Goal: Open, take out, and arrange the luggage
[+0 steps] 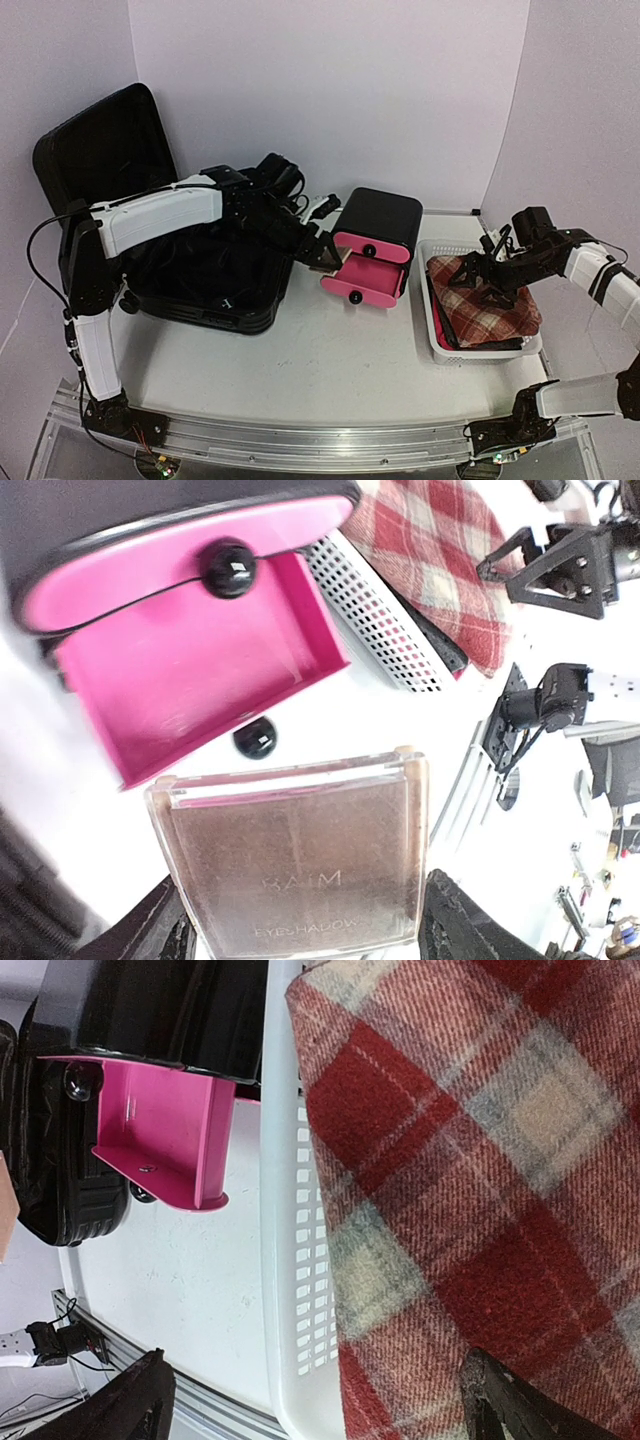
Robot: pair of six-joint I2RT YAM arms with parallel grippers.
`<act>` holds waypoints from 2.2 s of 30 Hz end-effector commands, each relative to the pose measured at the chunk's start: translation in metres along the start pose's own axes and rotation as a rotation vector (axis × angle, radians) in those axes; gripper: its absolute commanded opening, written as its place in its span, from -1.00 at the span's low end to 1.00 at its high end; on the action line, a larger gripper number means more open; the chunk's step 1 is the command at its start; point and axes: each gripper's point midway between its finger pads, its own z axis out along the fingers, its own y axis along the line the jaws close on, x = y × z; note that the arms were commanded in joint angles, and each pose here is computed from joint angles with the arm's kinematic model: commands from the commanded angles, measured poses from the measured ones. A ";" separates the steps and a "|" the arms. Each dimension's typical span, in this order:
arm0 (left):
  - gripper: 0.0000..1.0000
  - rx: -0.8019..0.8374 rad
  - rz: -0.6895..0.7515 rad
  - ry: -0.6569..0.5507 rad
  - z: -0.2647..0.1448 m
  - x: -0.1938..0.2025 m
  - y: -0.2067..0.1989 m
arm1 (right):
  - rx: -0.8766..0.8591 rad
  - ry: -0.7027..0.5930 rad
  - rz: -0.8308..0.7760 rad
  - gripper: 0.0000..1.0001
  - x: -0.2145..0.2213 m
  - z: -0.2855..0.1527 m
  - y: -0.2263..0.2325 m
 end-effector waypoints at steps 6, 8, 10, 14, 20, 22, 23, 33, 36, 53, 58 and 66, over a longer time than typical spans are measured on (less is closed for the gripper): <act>0.19 -0.119 0.122 -0.022 0.053 -0.030 -0.011 | -0.029 -0.030 -0.037 0.96 -0.003 -0.001 0.005; 0.18 -0.142 0.146 -0.026 0.063 -0.034 -0.010 | -0.029 -0.026 -0.034 0.96 -0.001 -0.001 0.005; 0.19 -0.157 0.138 -0.026 0.072 -0.037 -0.005 | -0.028 -0.024 -0.033 0.96 0.000 0.000 0.004; 0.18 -0.179 0.122 -0.021 0.084 -0.040 0.003 | -0.027 -0.032 -0.036 0.97 0.000 -0.002 0.004; 0.18 -0.217 0.136 -0.014 0.095 -0.040 0.015 | -0.022 -0.030 -0.035 0.97 0.000 -0.001 0.003; 0.19 -0.240 0.140 -0.019 0.097 -0.042 0.020 | -0.022 -0.024 -0.033 0.97 0.000 0.001 0.003; 0.19 -0.252 0.141 -0.022 0.099 -0.043 0.023 | -0.022 -0.022 -0.030 0.97 0.000 0.001 0.002; 0.20 -0.331 0.103 -0.034 0.110 -0.046 0.044 | -0.020 -0.022 -0.032 0.97 -0.001 0.002 0.002; 0.29 -0.342 0.101 -0.035 0.112 -0.046 0.047 | -0.018 -0.018 -0.029 0.97 0.000 0.003 0.001; 0.70 -0.291 0.120 -0.093 0.054 -0.054 0.009 | -0.027 -0.019 -0.024 0.97 -0.001 0.003 0.003; 0.29 -0.242 0.128 -0.077 0.039 -0.034 -0.002 | -0.026 -0.018 -0.023 0.96 0.000 0.004 0.002; -0.34 -0.180 -0.017 -0.201 0.060 0.001 0.016 | -0.039 -0.016 -0.010 0.97 0.000 0.007 0.003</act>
